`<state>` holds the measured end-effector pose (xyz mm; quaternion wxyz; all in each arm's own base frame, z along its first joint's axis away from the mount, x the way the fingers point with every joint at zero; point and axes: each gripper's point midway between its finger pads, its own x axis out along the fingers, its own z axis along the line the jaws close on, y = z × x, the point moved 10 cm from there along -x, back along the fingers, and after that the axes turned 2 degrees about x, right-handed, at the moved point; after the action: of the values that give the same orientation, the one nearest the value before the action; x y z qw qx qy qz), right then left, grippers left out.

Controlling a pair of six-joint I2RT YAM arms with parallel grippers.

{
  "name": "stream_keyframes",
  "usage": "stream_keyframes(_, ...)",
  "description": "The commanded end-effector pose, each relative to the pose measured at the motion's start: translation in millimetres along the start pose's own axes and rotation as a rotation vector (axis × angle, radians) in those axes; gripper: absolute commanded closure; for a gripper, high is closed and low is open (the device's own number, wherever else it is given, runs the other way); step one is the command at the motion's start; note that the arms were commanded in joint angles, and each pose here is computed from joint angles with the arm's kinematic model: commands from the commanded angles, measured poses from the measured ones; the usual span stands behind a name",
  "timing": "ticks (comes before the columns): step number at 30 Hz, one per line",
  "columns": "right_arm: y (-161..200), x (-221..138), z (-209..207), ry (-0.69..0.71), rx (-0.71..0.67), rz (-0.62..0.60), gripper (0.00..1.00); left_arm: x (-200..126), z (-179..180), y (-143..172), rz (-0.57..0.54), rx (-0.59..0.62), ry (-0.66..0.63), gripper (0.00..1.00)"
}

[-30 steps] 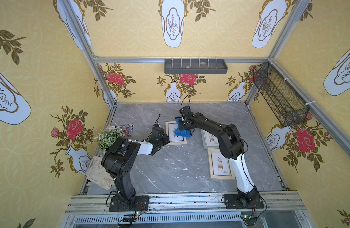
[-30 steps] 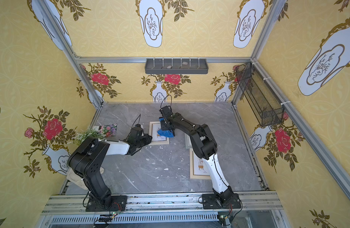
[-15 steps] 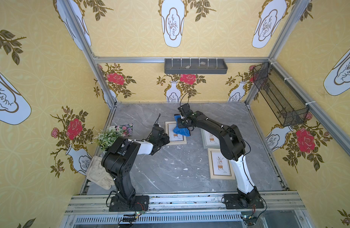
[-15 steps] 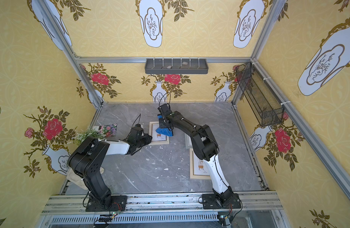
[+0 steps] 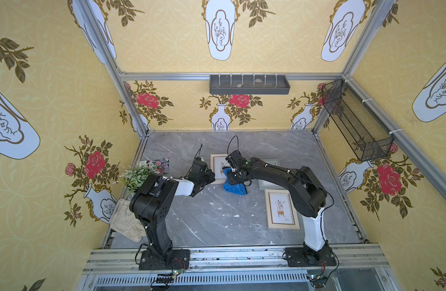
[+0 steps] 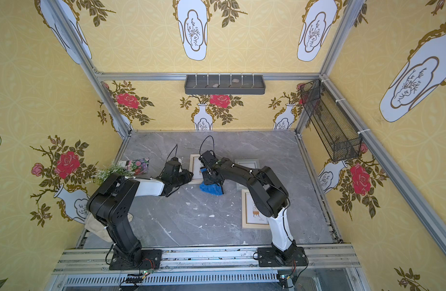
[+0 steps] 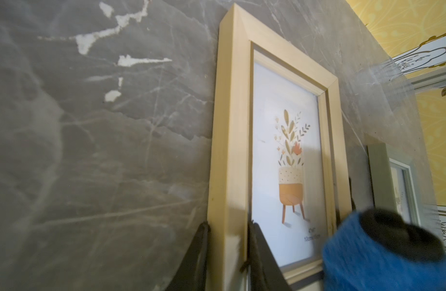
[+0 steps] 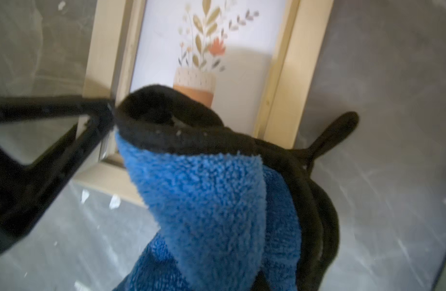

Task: Wipe the picture frame with a cloth
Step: Wipe the dirt from the picture frame.

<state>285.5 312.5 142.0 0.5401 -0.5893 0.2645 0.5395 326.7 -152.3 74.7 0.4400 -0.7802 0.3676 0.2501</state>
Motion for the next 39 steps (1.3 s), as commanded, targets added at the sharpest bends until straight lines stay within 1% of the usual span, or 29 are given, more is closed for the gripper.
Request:
stream_keyframes(1, 8, -26, -9, 0.048, 0.037, 0.014, 0.87, -16, 72, 69, 0.391, -0.016, -0.492, 0.8)
stream_keyframes(4, -14, -49, -10, 0.034, 0.034, -0.09, 0.85, -16, 72, 70, 0.392, -0.018, -0.489, 0.8)
stream_keyframes(7, -45, -49, -14, 0.012, 0.05, -0.162, 0.85, -17, 71, 69, 0.39, -0.019, -0.485, 0.8)
stream_keyframes(10, -74, -32, -14, -0.013, 0.049, -0.21, 0.85, -19, 71, 69, 0.384, -0.022, -0.484, 0.8)
stream_keyframes(14, -98, 10, -13, -0.05, 0.076, -0.17, 0.88, -20, 72, 70, 0.386, -0.021, -0.488, 0.8)
stream_keyframes(17, -96, 27, -12, -0.042, 0.08, -0.127, 0.88, -21, 71, 69, 0.383, -0.02, -0.487, 0.8)
stream_keyframes(20, -80, 32, -18, -0.021, 0.092, -0.073, 0.88, -20, 71, 69, 0.383, -0.021, -0.484, 0.8)
stream_keyframes(25, -28, 11, -26, 0.027, 0.08, 0.015, 0.89, -20, 71, 68, 0.381, -0.017, -0.488, 0.8)
stream_keyframes(28, -10, -14, -27, 0.019, 0.074, 0.018, 0.88, -20, 72, 69, 0.379, -0.018, -0.492, 0.8)
stream_keyframes(31, -19, -34, -35, 0.016, 0.091, -0.035, 0.86, -18, 71, 69, 0.385, -0.026, -0.483, 0.8)
stream_keyframes(34, -44, -40, -41, -0.005, 0.111, -0.111, 0.86, -18, 69, 68, 0.386, -0.027, -0.471, 0.81)
stream_keyframes(37, -67, -29, -28, -0.052, 0.083, -0.134, 0.86, -20, 67, 65, 0.376, -0.025, -0.468, 0.81)
stream_keyframes(39, -77, -7, -15, -0.08, 0.057, -0.104, 0.88, -22, 66, 64, 0.37, -0.021, -0.465, 0.81)
